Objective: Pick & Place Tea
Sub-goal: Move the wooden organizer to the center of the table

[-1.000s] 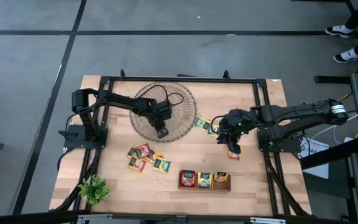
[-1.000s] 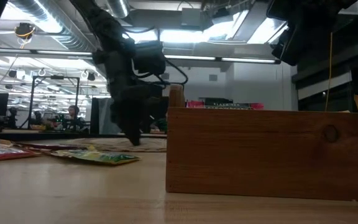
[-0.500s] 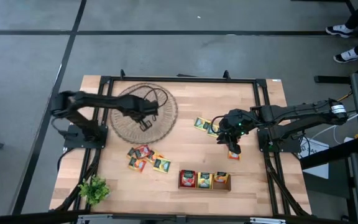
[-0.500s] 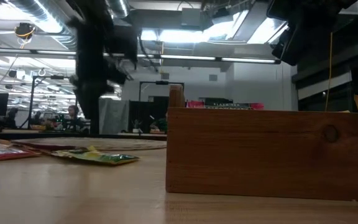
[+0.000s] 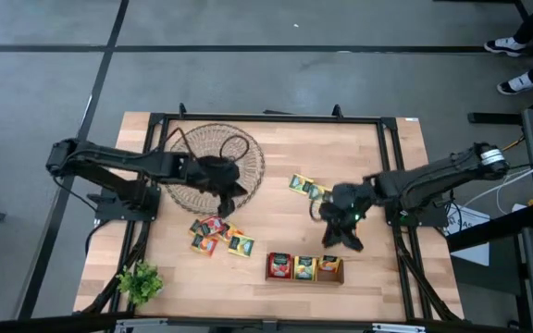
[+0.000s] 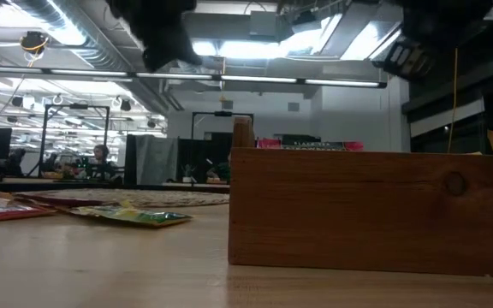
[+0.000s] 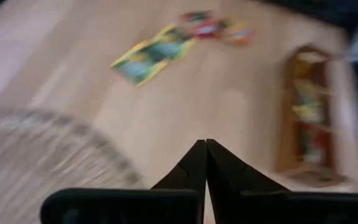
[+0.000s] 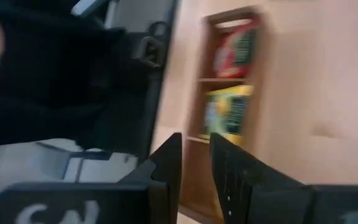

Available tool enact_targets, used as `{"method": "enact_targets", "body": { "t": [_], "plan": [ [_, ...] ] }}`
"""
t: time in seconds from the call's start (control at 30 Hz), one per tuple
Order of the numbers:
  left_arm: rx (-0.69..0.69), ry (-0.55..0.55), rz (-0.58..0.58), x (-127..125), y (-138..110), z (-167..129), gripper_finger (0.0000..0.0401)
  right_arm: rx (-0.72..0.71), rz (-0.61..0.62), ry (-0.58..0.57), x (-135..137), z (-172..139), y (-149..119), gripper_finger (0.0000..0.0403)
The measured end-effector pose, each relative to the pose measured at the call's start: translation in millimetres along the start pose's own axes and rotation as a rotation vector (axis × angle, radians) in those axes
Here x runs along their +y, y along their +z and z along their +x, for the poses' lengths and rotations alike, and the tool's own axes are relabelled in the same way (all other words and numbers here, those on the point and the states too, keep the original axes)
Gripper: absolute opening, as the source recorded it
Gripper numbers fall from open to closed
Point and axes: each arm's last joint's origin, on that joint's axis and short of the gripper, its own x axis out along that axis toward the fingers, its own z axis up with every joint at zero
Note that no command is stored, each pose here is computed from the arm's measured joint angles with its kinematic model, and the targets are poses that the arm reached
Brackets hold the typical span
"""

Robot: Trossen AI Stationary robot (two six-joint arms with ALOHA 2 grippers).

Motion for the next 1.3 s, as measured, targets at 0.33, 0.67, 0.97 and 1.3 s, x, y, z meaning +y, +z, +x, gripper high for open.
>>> {"method": "enact_targets", "body": {
  "t": [0.33,0.67,0.97,1.3],
  "plan": [
    [-0.063,-0.089,0.053,-38.1,-6.3,-0.1,0.0004,0.085,0.062,0.065,40.9,63.3,-22.5,0.0083],
    [-0.095,-0.090,0.021,-43.9,-5.8,-1.2,0.0004,0.307,0.145,-0.028,45.0,116.1,-64.5,0.0056],
    [-0.120,-0.043,0.015,-42.2,-4.8,-1.3,0.0004,0.388,0.144,-0.096,35.7,132.1,-78.4,0.0007],
    [-0.116,-0.041,0.033,-42.3,-5.2,-1.4,0.0004,0.336,0.104,-0.250,9.4,126.5,-65.2,0.0012]
  ]
}}
